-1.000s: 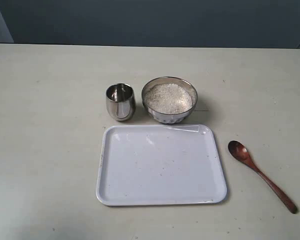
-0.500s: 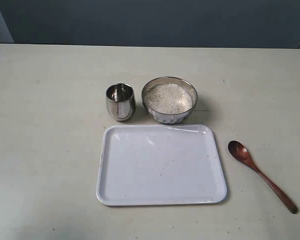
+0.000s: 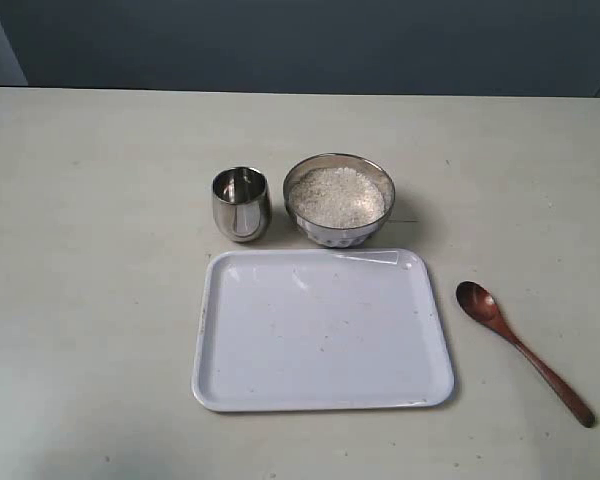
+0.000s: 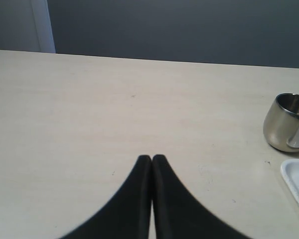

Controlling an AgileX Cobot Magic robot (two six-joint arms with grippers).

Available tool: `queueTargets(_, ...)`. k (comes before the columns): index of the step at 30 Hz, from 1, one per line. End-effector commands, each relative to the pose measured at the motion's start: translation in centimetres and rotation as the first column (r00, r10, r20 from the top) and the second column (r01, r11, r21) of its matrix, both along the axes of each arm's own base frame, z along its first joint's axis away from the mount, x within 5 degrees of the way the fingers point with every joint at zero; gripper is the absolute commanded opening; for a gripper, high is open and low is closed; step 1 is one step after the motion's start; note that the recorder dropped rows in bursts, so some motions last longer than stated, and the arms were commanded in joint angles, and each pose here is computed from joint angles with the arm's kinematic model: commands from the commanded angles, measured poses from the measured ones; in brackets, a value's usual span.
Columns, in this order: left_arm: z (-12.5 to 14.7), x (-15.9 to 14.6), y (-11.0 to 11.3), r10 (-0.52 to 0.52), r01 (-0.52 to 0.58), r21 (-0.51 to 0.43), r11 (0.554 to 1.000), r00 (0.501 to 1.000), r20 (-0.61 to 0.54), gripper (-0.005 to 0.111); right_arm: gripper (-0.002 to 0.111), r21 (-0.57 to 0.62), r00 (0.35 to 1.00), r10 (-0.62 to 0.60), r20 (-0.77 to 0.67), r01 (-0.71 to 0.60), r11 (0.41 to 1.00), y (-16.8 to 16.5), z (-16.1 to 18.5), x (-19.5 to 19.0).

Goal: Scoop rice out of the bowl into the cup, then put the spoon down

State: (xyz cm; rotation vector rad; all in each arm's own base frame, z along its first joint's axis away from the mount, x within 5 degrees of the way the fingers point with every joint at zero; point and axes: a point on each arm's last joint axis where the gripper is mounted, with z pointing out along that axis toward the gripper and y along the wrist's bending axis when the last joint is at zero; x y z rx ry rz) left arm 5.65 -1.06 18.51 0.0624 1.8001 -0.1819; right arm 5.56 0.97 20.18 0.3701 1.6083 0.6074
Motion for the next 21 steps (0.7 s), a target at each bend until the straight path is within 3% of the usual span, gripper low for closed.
queueTargets(1,0.2,0.0,0.0,-0.008,0.008,-0.002,1.000,1.000,0.012,0.001,0.000,-0.012,1.000,-0.005,0.010,0.006,1.000,0.0,0.0,0.0)
queueTargets(7,0.2,0.0,0.0,-0.008,0.008,-0.002,1.000,1.000,0.012,0.001,0.000,-0.008,0.999,-0.006,0.032,0.006,1.000,0.0,0.2,0.0)
queueTargets(17,0.2,0.0,0.0,-0.008,0.008,-0.002,1.000,1.000,0.012,0.001,-0.001,0.023,0.973,-0.016,0.232,0.011,1.000,-0.1,2.3,-0.2)
queueTargets(21,0.2,0.0,0.0,-0.008,0.008,-0.002,1.000,1.000,0.012,0.001,-0.001,0.029,0.970,-0.018,0.242,0.011,1.000,-0.1,2.3,-0.2)
